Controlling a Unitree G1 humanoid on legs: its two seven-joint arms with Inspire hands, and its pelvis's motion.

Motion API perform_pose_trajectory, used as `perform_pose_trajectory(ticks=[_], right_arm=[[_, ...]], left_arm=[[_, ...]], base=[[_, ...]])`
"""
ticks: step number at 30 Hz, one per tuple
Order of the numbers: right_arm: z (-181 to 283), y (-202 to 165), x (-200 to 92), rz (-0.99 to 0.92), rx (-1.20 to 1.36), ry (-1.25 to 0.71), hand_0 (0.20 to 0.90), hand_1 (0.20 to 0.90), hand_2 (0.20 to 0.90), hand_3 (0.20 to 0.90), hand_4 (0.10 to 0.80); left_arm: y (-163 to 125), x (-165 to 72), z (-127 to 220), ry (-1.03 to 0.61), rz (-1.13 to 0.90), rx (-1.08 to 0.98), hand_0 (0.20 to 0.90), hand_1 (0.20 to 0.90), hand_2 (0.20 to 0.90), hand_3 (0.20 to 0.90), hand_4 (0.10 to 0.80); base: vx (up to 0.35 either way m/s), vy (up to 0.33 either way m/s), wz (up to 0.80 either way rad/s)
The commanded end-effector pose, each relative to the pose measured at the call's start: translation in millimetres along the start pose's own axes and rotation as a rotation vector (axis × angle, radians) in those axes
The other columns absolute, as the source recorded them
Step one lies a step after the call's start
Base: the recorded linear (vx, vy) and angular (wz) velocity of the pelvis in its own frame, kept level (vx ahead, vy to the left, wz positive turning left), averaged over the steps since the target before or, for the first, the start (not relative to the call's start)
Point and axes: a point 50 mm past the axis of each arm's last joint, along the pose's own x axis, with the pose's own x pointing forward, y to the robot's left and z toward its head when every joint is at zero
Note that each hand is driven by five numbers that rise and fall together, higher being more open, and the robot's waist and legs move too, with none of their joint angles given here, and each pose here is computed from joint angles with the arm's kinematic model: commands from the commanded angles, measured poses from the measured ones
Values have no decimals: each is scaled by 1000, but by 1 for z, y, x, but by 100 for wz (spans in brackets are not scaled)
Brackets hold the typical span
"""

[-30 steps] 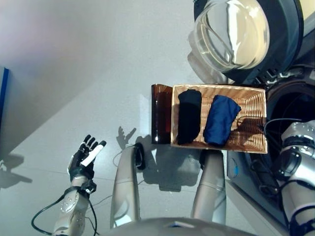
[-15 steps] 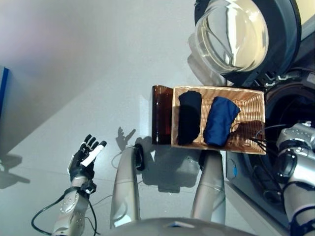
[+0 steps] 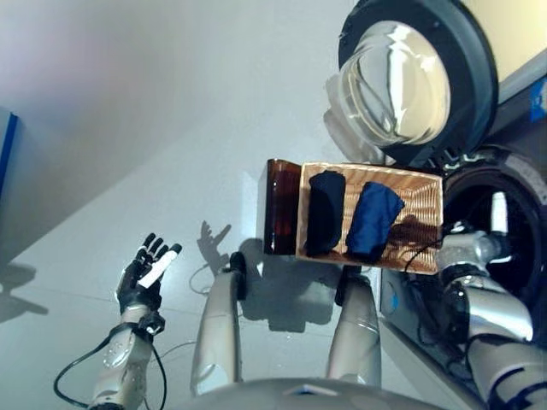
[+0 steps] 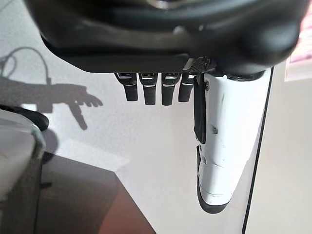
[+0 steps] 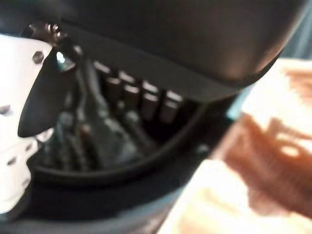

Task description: Pick up the clothes and place them into the washing machine

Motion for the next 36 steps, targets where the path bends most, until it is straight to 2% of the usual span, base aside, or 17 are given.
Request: perform_pose_trajectory(ticks=[1,5,14,18,21,22,28,30,36], right_arm=[[9,15,-5,115,-34,-98,900,900,900,900,800],[-16,8,-15,190,-230,-95,900,900,900,900,800],[-51,-10,-32,278,-487,-92,900,900,900,900,800],[-56,-13,-32,315,-740,-131,900,900,900,900,800],[-49,-20,-20,265,-861,-122,900,900,900,900,800],[-43,-19,-14,231,-912,-133,900,900,900,900,800],[-47,-3,-19,304,-1013,-144,900,900,900,900,800],[-55,2,-23,336,-1140,-153,900,900,900,900,800],[-56,15,-27,343,-1142,-147,900,900,900,900,800]], left_arm=[[14,7,37,-189,34,45,900,900,900,900,800],[17,8,32,-180,61,59,900,900,900,900,800],[14,11,26,-178,76,88,900,900,900,900,800],[14,11,26,-176,65,110,900,900,900,900,800],[12,10,25,-166,40,132,900,900,900,900,800],[13,10,25,-159,35,144,900,900,900,900,800],[10,11,26,-150,0,153,900,900,900,900,800],[5,13,27,-146,-31,165,900,900,900,900,800],[-4,13,37,-182,-78,164,900,900,900,900,800]], base=[[90,-14,-2],[54,-7,-1],[20,-8,0],[0,0,0],[7,-12,3],[3,-10,10],[-8,4,4],[-45,-9,-2],[-73,37,5]])
